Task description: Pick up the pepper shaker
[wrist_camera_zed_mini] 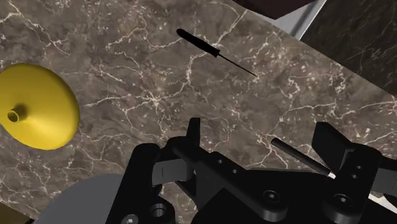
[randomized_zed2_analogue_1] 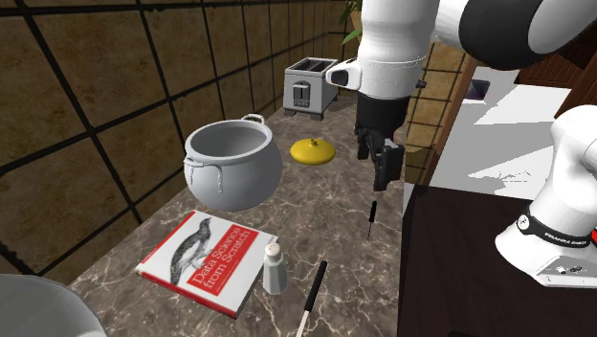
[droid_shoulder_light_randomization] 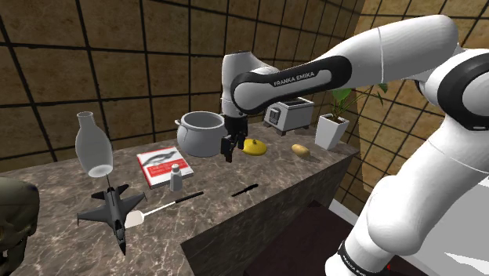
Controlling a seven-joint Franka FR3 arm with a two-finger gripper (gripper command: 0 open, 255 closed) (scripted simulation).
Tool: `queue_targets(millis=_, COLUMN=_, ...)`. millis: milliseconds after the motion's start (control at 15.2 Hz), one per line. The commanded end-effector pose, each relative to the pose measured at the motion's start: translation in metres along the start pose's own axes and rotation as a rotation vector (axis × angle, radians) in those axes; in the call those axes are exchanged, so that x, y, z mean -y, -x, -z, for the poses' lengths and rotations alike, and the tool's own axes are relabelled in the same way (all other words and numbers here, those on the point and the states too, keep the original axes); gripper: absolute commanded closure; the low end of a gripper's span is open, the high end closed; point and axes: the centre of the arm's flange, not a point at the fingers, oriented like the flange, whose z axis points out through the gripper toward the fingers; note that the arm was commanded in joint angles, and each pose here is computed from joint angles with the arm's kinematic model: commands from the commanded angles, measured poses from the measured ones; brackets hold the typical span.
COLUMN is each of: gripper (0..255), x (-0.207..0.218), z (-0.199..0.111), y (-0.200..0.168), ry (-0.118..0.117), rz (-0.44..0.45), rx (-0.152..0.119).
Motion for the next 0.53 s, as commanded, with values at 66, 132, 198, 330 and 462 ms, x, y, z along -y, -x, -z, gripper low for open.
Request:
queue_targets(millis=66, gripper=0, x=0.016, z=-0.013, y=-0.033, ry=0.006, rz=0.022, rx=-0.017)
queue_targets(millis=132, gripper=0, x=0.022, z=-0.016, y=-0.044, ry=0.008, rz=0.03, rx=-0.023)
queue_targets(millis=198, gripper=0, x=0.028, z=-0.019, y=-0.055, ry=0.011, rz=0.037, rx=-0.028)
queue_targets(millis=330, gripper=0, x=0.039, z=-0.025, y=-0.077, ry=0.015, rz=0.052, rx=-0.039)
queue_targets(millis=462, gripper=0, x=0.051, z=-0.03, y=-0.098, ry=0.02, rz=0.067, rx=-0.05)
